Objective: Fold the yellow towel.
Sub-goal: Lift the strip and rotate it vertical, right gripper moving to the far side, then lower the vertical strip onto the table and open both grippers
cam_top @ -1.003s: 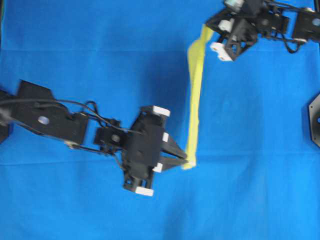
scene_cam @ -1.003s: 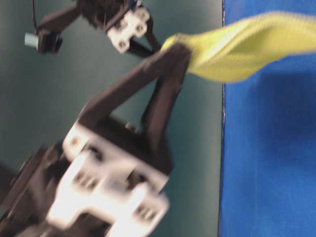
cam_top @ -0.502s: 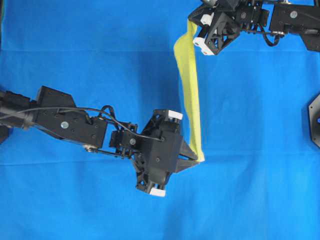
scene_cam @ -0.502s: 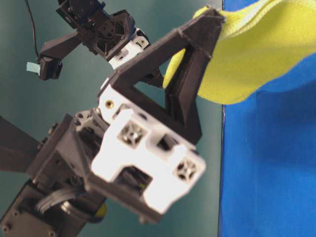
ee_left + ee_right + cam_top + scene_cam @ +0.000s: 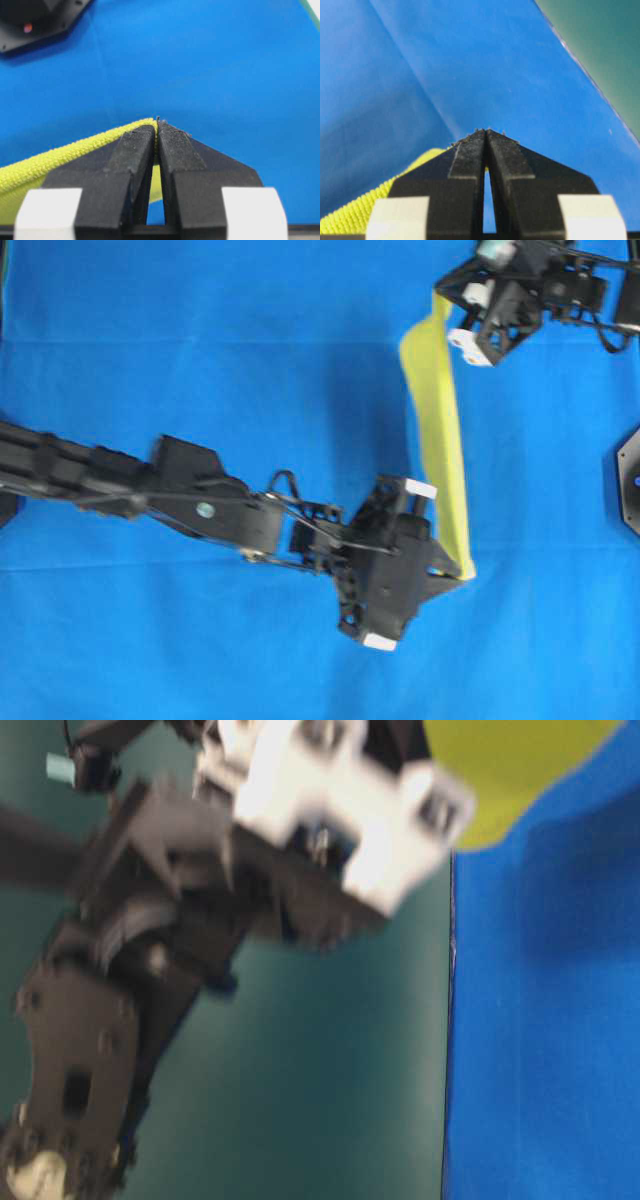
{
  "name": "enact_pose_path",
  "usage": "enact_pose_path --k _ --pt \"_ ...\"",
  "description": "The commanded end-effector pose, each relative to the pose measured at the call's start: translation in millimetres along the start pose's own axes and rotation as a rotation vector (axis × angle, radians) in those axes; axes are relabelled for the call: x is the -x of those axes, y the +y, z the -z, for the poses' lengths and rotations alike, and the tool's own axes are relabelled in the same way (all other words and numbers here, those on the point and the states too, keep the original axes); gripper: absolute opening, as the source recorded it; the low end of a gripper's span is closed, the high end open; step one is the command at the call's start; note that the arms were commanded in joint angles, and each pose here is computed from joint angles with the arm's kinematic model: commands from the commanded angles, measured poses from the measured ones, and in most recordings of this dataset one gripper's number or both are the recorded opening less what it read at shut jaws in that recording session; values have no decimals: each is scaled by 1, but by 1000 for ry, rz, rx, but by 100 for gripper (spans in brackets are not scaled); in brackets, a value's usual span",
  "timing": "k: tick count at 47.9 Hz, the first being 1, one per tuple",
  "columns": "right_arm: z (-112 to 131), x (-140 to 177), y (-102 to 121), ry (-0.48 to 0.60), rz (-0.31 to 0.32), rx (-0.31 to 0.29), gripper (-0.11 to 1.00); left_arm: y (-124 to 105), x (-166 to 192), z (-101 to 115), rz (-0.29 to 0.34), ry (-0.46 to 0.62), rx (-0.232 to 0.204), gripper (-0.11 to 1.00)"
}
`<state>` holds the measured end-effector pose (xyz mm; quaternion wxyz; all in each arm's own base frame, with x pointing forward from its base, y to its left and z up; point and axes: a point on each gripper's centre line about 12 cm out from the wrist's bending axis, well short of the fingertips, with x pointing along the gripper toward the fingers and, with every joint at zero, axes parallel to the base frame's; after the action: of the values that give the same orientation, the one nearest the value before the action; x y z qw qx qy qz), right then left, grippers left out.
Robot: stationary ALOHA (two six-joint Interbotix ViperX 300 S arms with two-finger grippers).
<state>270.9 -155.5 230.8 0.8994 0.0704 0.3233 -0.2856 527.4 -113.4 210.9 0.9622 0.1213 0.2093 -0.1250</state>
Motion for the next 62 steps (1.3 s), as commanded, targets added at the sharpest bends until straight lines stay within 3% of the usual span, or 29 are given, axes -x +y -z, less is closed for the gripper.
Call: enact_pose_path --k 1,8,14,20,22,32,43,53,62 --pt "-1 16 -17 -30 45 -29 1 -18 0 -32 24 -82 -25 1" --pt "9 24 -20 -1 66 -33 1 -16 -8 -31 20 -80 -27 1" --pt "14 18 -18 18 60 -36 1 -14 -9 -14 19 -45 -20 1" --pt "14 0 -12 24 28 -27 1 -11 -4 13 12 -5 62 1" --pt "13 -8 -9 24 15 -23 1 -12 -2 22 11 1 72 1" --pt "-8 -53 15 -13 -70 2 1 -24 21 57 21 15 85 1" --pt "-34 -92 35 -23 -103 28 1 -38 48 93 43 86 124 1" --pt "-37 -105 38 -16 -104 28 1 -42 66 117 50 144 135 1" --pt "-32 -106 42 -8 -113 36 1 -43 70 121 53 156 133 1"
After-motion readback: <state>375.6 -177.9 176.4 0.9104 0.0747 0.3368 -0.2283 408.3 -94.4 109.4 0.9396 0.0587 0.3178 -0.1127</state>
